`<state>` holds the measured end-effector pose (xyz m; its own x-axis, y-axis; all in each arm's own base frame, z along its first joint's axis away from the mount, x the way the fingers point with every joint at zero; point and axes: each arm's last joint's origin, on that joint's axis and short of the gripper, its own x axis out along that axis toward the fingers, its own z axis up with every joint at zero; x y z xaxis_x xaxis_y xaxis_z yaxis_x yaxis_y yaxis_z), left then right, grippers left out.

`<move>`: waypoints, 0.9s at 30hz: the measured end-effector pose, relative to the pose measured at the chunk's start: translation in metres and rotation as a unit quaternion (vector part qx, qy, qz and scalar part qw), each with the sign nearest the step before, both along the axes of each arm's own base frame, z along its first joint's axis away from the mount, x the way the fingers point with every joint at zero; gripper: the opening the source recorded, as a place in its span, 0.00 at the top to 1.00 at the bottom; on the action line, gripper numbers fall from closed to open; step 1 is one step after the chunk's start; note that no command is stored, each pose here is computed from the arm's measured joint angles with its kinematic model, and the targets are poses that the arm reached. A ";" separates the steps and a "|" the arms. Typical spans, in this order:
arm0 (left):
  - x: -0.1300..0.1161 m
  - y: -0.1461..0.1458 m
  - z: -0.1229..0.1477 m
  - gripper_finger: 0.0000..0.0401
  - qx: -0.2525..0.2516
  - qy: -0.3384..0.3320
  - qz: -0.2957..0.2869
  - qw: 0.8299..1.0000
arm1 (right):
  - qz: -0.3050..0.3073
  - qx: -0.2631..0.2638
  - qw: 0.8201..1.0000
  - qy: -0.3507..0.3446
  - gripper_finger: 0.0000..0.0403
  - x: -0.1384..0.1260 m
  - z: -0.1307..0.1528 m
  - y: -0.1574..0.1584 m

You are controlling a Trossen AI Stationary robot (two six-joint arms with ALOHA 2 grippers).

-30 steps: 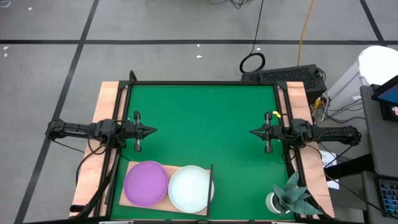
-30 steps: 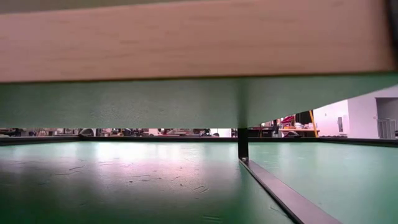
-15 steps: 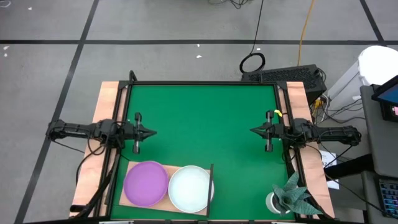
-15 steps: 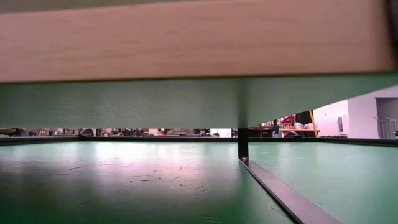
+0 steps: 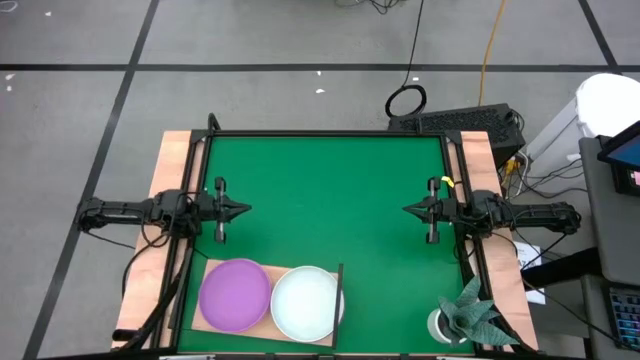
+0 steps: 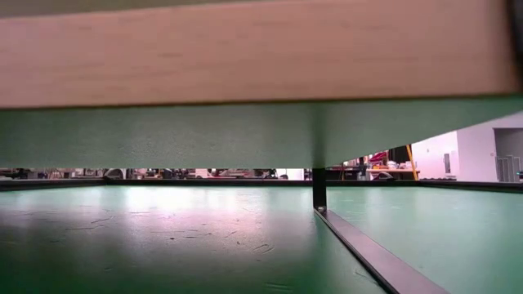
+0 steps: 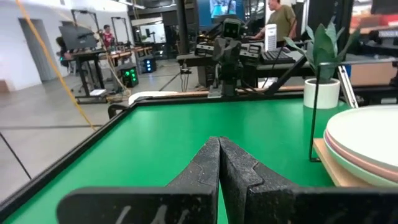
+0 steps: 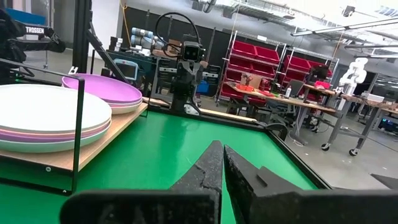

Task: Place and stack plates onto a shelf
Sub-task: Return to Home Position

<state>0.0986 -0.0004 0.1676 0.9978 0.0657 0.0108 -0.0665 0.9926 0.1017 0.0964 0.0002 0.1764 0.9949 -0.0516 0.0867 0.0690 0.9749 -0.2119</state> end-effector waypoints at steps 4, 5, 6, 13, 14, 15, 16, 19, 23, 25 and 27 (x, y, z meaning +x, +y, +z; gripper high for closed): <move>0.000 0.001 0.000 0.99 -0.029 -0.002 0.005 1.000 | 0.000 0.000 1.000 0.000 1.00 0.000 0.000 0.000; 0.000 0.001 0.000 0.99 -0.031 -0.001 0.005 0.999 | 0.000 0.000 1.000 0.000 1.00 0.000 0.000 0.000; 0.000 0.001 0.000 0.99 -0.032 -0.002 0.005 0.999 | 0.000 0.000 1.000 0.000 1.00 0.000 0.000 0.000; 0.000 0.001 0.001 0.99 -0.027 -0.011 0.006 1.000 | 0.000 0.000 1.000 0.000 1.00 0.000 0.000 0.000; 0.000 0.001 0.002 0.99 -0.027 -0.014 0.006 1.000 | 0.000 0.000 1.000 0.000 1.00 0.000 0.000 0.000; 0.000 0.001 0.003 0.99 -0.027 -0.017 0.006 0.999 | 0.000 0.000 1.000 0.000 1.00 0.000 0.000 0.000; 0.000 0.001 0.003 0.99 -0.027 -0.018 0.006 0.999 | 0.000 0.000 1.000 0.000 1.00 0.000 0.000 0.000; 0.000 0.001 0.003 0.99 -0.027 -0.018 0.006 0.999 | 0.000 0.000 1.000 -0.001 1.00 0.000 0.000 0.000; 0.000 0.001 0.003 0.99 -0.028 -0.018 0.006 0.999 | 0.000 0.000 1.000 -0.001 1.00 0.000 0.000 0.000; 0.000 0.001 0.003 0.99 -0.028 -0.019 0.006 0.999 | 0.000 0.000 1.000 -0.001 1.00 0.000 0.000 0.000; 0.000 0.001 0.003 0.99 -0.028 -0.019 0.006 0.999 | 0.000 0.000 1.000 -0.001 1.00 0.000 0.000 0.000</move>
